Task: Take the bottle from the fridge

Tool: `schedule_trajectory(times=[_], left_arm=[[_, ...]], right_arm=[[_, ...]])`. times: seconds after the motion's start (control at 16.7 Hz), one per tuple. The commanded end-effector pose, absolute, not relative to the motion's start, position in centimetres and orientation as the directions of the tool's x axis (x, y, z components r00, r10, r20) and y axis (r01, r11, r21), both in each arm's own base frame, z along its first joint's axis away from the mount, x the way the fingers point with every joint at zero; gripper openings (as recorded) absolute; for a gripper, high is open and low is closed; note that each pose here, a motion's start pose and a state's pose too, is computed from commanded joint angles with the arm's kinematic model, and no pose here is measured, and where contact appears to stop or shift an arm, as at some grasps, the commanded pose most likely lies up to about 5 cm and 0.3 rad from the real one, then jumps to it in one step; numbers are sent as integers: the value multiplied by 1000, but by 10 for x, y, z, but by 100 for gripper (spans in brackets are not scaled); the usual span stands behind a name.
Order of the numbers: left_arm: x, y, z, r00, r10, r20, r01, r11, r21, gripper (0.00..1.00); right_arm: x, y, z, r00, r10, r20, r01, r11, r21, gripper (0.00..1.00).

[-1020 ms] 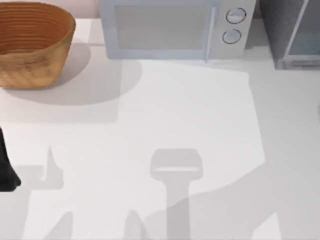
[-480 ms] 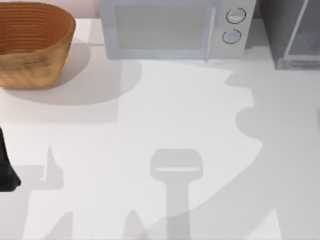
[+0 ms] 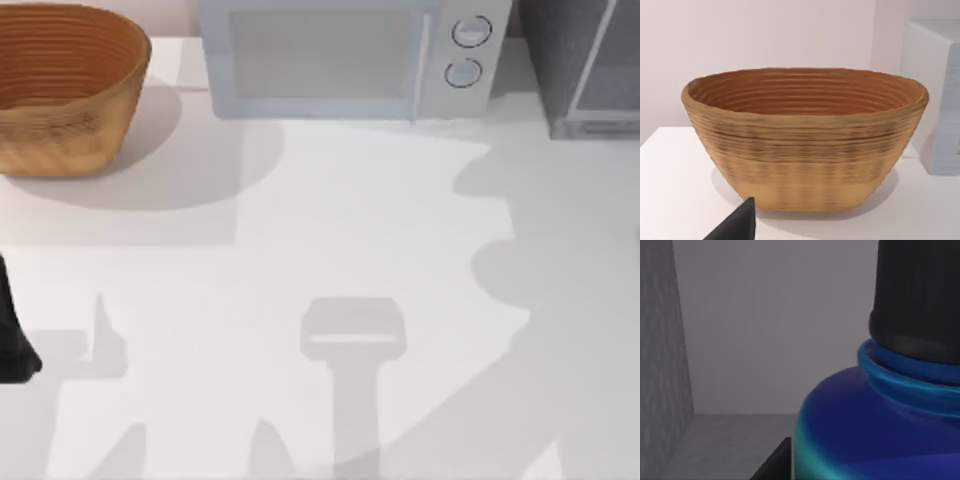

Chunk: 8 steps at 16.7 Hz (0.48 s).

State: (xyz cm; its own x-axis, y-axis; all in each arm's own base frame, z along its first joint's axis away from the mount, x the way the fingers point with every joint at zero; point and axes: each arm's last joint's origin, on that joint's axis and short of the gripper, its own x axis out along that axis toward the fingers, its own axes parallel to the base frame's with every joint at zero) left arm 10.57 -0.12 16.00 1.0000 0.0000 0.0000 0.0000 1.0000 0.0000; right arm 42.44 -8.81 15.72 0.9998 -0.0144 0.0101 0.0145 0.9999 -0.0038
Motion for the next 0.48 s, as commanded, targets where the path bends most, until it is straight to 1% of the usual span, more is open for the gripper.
schedule_trajectory(times=[0.18, 0.3, 0.48], left_arm=[[106, -1, 160, 1000, 0, 0, 0, 1000, 0, 100], [106, -1, 160, 1000, 0, 0, 0, 1000, 0, 100], [106, -1, 160, 1000, 0, 0, 0, 1000, 0, 100]], right_arm=[[386, -87, 150, 1000, -16, -18, 16, 1000, 4, 0], [365, -86, 149, 1000, -14, -18, 14, 1000, 6, 0], [350, -85, 152, 1000, -12, -3, 12, 1000, 3, 0]])
